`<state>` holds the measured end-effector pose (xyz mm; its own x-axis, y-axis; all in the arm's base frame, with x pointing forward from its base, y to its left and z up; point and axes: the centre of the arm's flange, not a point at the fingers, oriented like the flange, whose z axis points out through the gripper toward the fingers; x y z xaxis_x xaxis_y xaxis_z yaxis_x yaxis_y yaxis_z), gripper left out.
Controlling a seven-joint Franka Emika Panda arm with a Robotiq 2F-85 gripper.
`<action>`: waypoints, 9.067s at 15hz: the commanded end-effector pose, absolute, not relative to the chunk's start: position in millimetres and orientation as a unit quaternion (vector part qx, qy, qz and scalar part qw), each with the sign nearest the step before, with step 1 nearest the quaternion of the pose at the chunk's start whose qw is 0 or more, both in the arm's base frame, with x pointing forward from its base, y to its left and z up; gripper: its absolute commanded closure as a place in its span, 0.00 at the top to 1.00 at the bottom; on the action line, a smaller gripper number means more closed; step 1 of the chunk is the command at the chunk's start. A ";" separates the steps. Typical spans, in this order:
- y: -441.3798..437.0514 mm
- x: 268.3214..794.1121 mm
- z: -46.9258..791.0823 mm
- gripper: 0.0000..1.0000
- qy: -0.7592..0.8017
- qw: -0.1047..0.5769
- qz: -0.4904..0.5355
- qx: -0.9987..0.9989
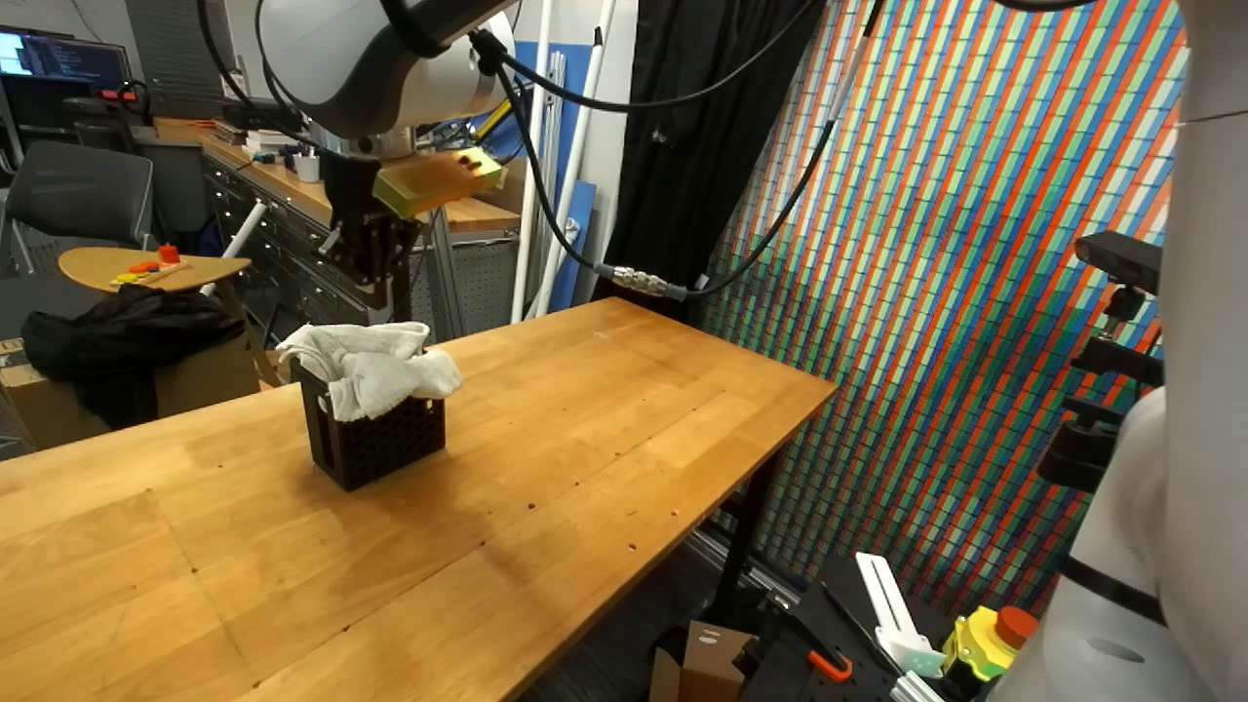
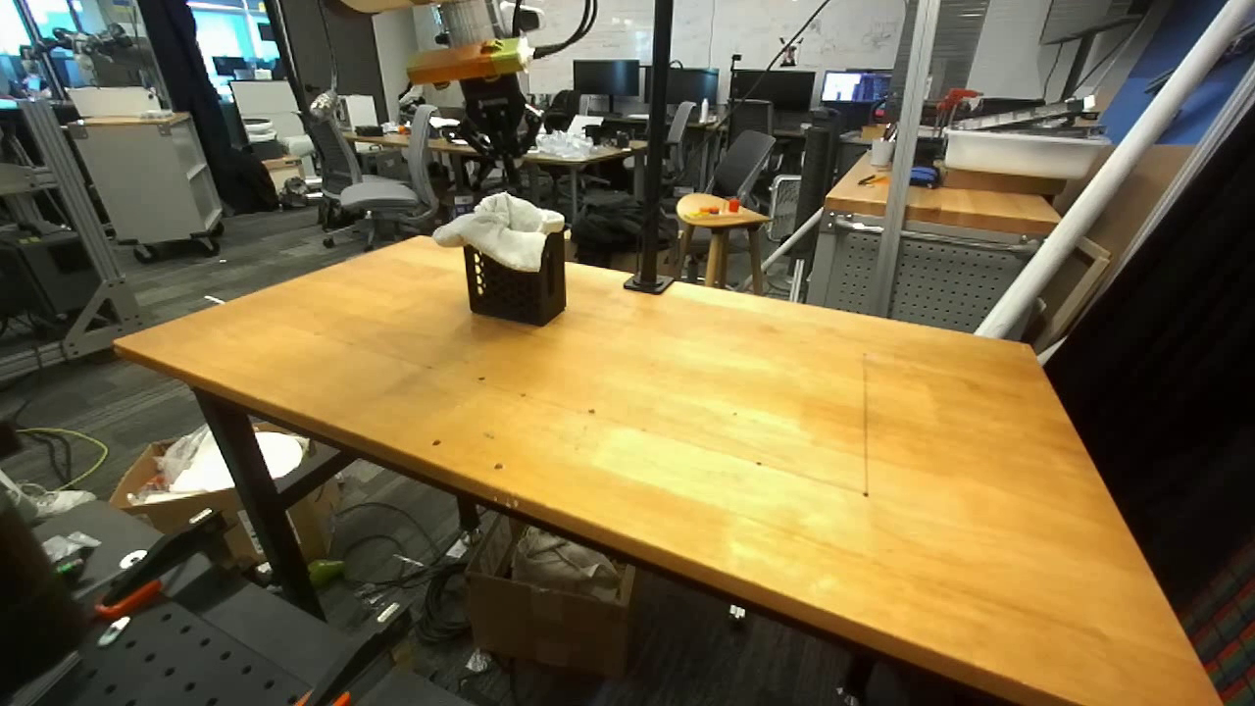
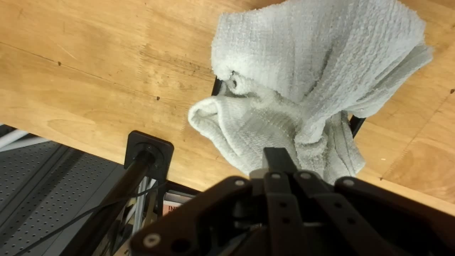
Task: Put the white towel into the box
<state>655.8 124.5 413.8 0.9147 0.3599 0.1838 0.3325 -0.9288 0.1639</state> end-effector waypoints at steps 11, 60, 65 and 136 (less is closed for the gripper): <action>146.5 662.1 351.1 0.01 0.163 0.014 0.090 0.982; 124.3 561.1 350.5 0.01 0.067 0.037 0.114 0.991; 130.9 574.8 347.1 0.01 0.079 0.032 0.126 0.988; 181.4 685.7 287.4 0.01 0.228 -0.031 -0.012 0.973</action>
